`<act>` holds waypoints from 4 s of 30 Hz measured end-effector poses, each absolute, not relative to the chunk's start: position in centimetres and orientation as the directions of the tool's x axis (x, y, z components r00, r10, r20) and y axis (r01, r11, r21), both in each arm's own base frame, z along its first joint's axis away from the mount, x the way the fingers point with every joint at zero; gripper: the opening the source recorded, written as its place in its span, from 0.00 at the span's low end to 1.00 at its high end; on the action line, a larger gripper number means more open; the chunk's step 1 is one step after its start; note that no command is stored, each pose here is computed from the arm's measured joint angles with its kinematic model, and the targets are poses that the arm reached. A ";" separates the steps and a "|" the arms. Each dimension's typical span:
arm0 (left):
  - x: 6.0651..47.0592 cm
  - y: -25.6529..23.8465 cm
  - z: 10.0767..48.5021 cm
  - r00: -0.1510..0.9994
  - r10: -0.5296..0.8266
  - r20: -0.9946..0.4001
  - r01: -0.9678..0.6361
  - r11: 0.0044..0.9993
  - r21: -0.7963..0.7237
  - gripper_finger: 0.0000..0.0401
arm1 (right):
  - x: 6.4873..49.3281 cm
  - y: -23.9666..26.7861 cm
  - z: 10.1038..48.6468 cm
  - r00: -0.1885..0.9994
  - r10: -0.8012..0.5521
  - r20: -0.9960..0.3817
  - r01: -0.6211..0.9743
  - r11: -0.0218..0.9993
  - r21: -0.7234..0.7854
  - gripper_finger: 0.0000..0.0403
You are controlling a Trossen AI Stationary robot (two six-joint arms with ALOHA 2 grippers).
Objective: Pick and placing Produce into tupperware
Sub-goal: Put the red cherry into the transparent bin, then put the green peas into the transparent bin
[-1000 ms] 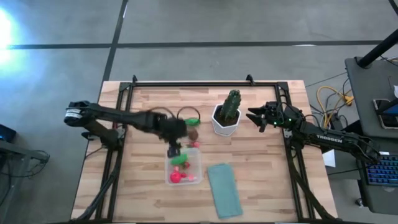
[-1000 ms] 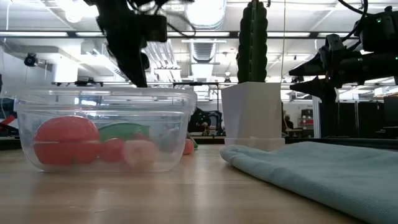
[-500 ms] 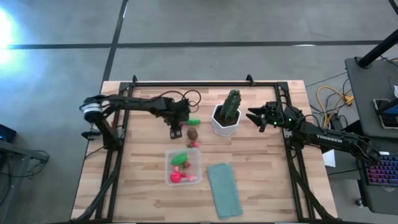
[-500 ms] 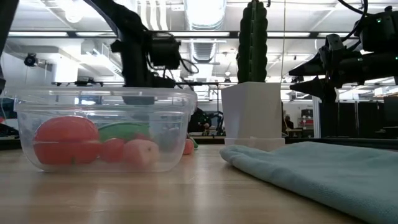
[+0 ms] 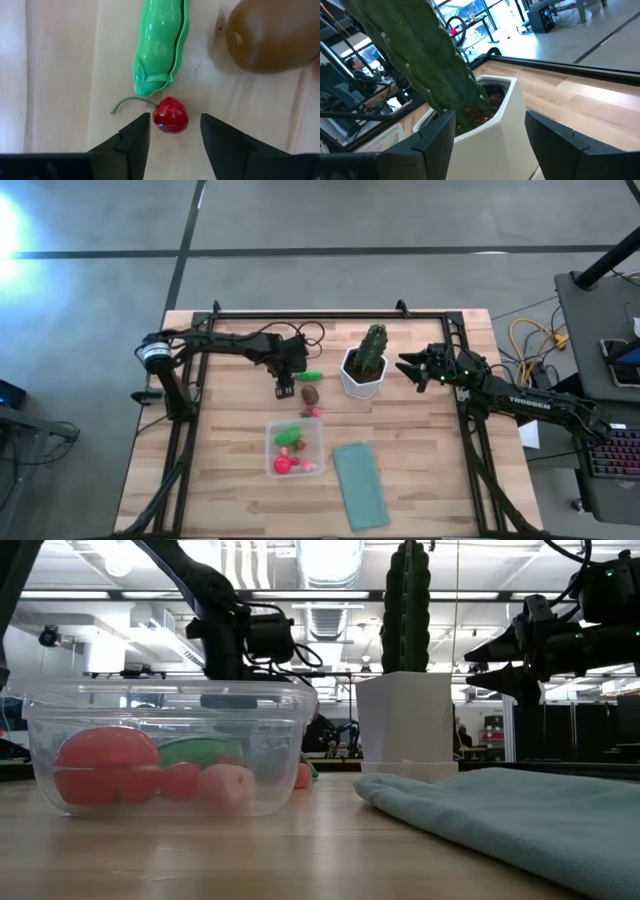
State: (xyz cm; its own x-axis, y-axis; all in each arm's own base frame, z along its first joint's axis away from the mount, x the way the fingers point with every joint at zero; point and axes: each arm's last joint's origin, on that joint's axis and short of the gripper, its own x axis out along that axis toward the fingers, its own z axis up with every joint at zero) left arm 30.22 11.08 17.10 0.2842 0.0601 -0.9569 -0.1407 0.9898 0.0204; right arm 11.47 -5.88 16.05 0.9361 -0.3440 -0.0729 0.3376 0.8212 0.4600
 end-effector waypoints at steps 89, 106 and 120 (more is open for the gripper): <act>28.2 -6.3 26.1 0.482 -0.197 -0.854 0.106 0.980 -0.166 0.52 | 11.5 -5.9 16.1 0.936 -0.344 -0.073 0.338 0.821 0.460 0.58; 30.7 9.0 22.8 0.436 0.032 -0.899 0.031 0.998 0.051 0.39 | 11.5 -5.9 16.0 0.936 -0.344 -0.074 0.338 0.821 0.460 0.58; 33.6 11.5 18.3 0.272 0.200 -0.941 0.041 0.975 0.219 0.39 | 11.5 -5.9 16.0 0.936 -0.344 -0.074 0.338 0.821 0.460 0.58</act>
